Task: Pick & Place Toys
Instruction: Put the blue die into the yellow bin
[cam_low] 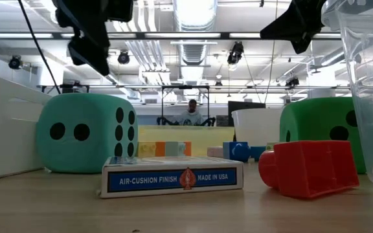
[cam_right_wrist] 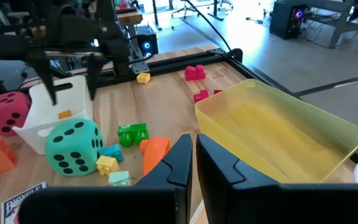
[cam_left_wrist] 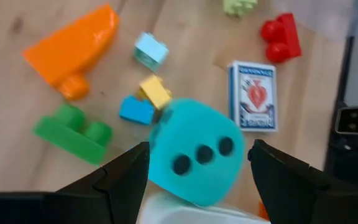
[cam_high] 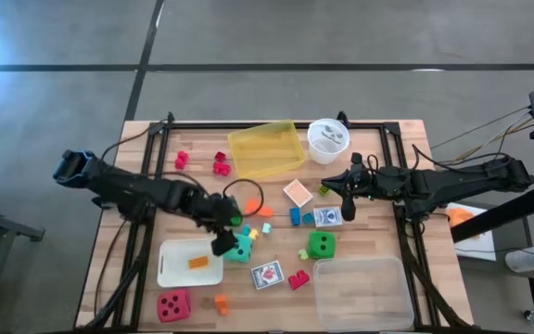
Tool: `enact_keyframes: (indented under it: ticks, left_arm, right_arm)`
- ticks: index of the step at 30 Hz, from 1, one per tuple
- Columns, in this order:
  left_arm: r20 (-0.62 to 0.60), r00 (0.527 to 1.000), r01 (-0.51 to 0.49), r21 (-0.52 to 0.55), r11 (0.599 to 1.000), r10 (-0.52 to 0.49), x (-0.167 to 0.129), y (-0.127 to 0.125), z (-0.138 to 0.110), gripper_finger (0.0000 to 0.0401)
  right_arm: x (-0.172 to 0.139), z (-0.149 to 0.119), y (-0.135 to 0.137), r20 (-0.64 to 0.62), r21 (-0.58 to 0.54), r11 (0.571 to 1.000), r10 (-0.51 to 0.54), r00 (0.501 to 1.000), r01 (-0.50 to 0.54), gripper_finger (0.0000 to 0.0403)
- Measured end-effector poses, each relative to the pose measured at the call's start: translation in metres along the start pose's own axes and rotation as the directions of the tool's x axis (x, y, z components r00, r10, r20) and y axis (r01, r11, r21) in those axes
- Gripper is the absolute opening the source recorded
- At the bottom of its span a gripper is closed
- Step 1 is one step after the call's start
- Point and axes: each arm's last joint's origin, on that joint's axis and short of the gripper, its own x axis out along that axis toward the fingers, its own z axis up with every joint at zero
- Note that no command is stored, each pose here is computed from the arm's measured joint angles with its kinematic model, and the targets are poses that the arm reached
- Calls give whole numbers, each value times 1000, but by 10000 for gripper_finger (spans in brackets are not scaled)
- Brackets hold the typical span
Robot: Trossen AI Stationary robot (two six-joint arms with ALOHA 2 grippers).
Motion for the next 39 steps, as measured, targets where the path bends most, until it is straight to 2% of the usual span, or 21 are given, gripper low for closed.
enact_keyframes:
  ticks: [4,11,16,21,26,32,39]
  left_arm:
    - [1,1000,2,4,1000,-2,-1,12,8,270]
    - [-13,999,31,-69,997,-32,-2,23,15,270]
    - [-14,999,48,-22,999,-49,-2,22,15,270]
    - [8,1000,16,-33,999,-15,-1,23,15,270]
    - [59,992,-104,-134,986,112,2,28,14,270]
    - [25,986,-156,-184,971,163,4,33,9,270]
    - [-22,980,-198,-167,966,197,11,35,6,270]
  right_arm:
    - [0,0,0,0,0,1000,0,1000,0,20]
    - [0,0,0,0,0,1000,0,1000,0,20]
    - [0,0,0,0,0,1000,0,1000,0,20]
    - [0,0,0,0,0,1000,0,1000,0,20]
    - [0,0,0,0,0,1000,0,1000,0,20]
    - [0,0,0,0,0,1000,0,1000,0,20]
    - [0,0,0,0,0,1000,0,1000,0,20]
